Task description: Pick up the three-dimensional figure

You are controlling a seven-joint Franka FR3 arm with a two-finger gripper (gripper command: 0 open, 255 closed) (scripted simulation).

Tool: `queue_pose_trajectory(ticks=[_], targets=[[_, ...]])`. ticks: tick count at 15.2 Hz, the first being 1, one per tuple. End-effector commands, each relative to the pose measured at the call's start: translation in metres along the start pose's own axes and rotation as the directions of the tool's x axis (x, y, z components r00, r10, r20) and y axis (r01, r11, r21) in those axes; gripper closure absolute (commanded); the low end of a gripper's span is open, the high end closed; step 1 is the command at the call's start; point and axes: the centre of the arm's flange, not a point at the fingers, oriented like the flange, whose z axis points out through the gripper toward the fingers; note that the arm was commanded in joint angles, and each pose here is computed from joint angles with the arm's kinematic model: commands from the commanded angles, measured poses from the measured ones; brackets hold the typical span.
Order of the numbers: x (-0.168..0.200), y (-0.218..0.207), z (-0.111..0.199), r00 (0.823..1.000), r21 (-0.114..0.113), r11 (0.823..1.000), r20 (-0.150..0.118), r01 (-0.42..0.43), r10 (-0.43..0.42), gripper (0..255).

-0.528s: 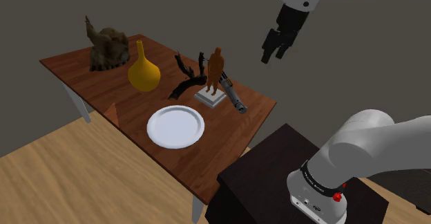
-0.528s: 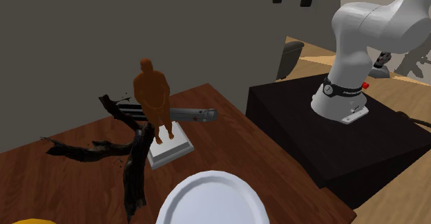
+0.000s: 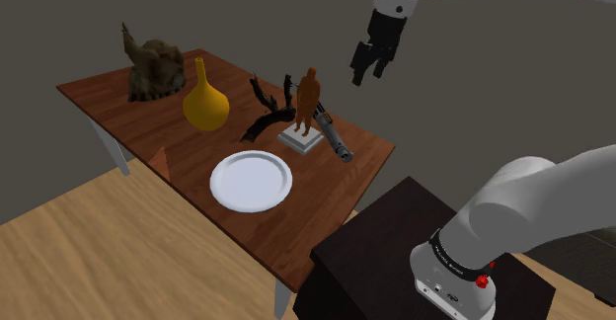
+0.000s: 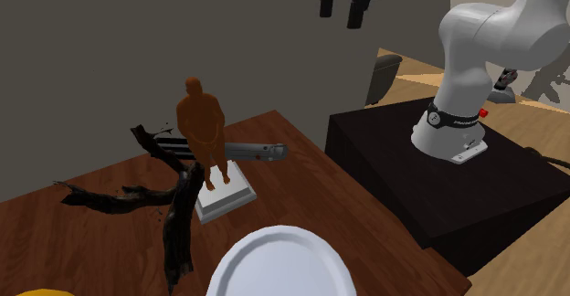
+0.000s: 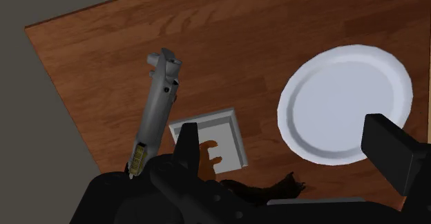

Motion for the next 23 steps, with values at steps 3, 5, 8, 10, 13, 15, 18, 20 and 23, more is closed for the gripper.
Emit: queue_pose_trajectory(ticks=[3,5,8,10,13,15,18,20,23], targets=[[0.051,0.006,0.019,1.0,-0.045,0.999,0.011,0.014,-0.013,0],[0.075,0.009,0.028,1.0,-0.067,0.998,0.017,0.02,-0.019,0],[0.112,0.015,0.042,0.999,-0.1,0.994,0.027,0.03,-0.028,0],[0.137,0.019,0.051,0.999,-0.122,0.992,0.033,0.037,-0.033,0],[0.173,0.025,0.065,0.998,-0.155,0.987,0.042,0.048,-0.041,0],[0.198,0.029,0.074,0.998,-0.177,0.983,0.049,0.055,-0.047,0],[0.235,0.035,0.088,0.997,-0.209,0.976,0.059,0.065,-0.054,0],[0.259,0.039,0.098,0.996,-0.231,0.97,0.066,0.073,-0.059,0],[0.264,0.04,0.111,0.996,-0.235,0.969,0.067,0.074,-0.06,0]])
